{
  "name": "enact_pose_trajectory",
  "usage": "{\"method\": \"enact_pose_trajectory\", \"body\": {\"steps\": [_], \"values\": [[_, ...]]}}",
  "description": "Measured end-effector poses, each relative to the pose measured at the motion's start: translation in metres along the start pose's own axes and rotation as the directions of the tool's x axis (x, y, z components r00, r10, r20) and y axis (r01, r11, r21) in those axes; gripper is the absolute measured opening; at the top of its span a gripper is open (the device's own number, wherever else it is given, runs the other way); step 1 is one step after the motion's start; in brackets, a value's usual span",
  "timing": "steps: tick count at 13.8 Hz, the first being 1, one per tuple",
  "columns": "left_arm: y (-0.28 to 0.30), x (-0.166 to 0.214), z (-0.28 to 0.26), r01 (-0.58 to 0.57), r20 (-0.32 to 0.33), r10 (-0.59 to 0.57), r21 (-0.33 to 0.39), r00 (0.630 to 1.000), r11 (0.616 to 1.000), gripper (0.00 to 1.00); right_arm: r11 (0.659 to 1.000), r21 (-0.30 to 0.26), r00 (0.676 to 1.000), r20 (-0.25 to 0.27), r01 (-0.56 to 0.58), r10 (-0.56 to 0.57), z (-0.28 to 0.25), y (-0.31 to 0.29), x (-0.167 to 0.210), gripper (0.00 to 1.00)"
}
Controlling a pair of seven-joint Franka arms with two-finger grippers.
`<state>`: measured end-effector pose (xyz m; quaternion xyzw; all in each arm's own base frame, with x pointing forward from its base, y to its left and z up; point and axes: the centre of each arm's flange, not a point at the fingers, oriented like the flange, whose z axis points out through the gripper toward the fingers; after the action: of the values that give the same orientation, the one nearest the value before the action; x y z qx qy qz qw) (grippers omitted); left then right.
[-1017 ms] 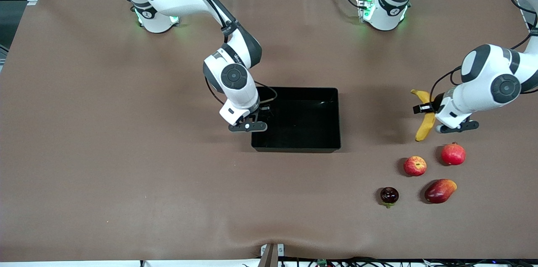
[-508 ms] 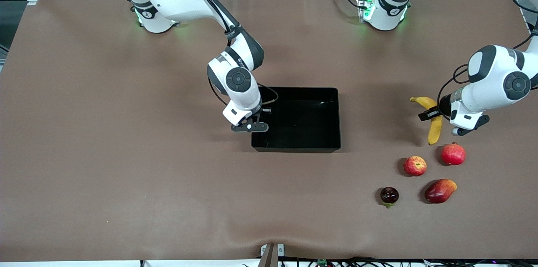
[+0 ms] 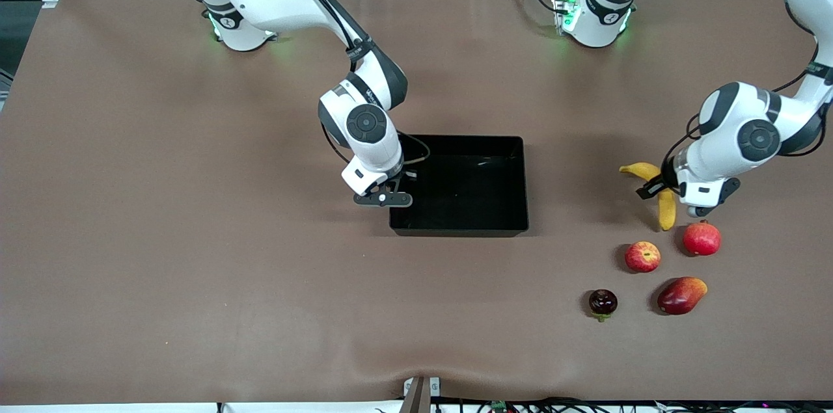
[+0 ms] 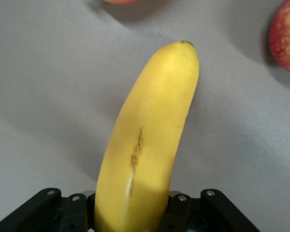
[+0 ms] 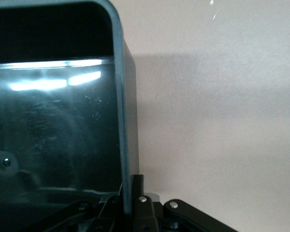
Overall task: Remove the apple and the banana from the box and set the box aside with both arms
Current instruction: 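Grip the tray rim with the right gripper while the left gripper carries the banana, then drag the tray away with the right gripper while the left gripper lowers the banana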
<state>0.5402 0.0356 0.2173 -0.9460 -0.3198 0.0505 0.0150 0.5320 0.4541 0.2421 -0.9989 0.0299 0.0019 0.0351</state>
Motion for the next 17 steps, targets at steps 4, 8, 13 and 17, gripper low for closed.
{"method": "enact_pose_trajectory", "body": {"steps": [4,8,13,17], "values": [[-0.004,0.007,0.010,0.040,-0.034,-0.040,-0.015,0.999,0.999,0.07,0.998,-0.012,0.998,0.004,-0.062,0.063,-0.080,0.029,0.024,0.03],[0.006,0.002,0.022,0.124,-0.088,-0.124,-0.010,0.988,0.992,0.07,0.994,-0.010,0.994,0.001,-0.109,0.109,-0.163,0.103,0.062,0.03],[0.010,-0.002,0.045,0.132,-0.161,-0.128,0.019,0.979,0.991,0.07,0.996,-0.034,0.995,0.063,-0.077,0.079,-0.209,0.226,0.101,0.03],[0.013,0.006,0.046,0.144,-0.168,-0.141,0.008,0.976,0.990,0.43,0.998,-0.025,0.993,0.100,-0.059,0.061,-0.226,0.352,0.127,0.03]]}}
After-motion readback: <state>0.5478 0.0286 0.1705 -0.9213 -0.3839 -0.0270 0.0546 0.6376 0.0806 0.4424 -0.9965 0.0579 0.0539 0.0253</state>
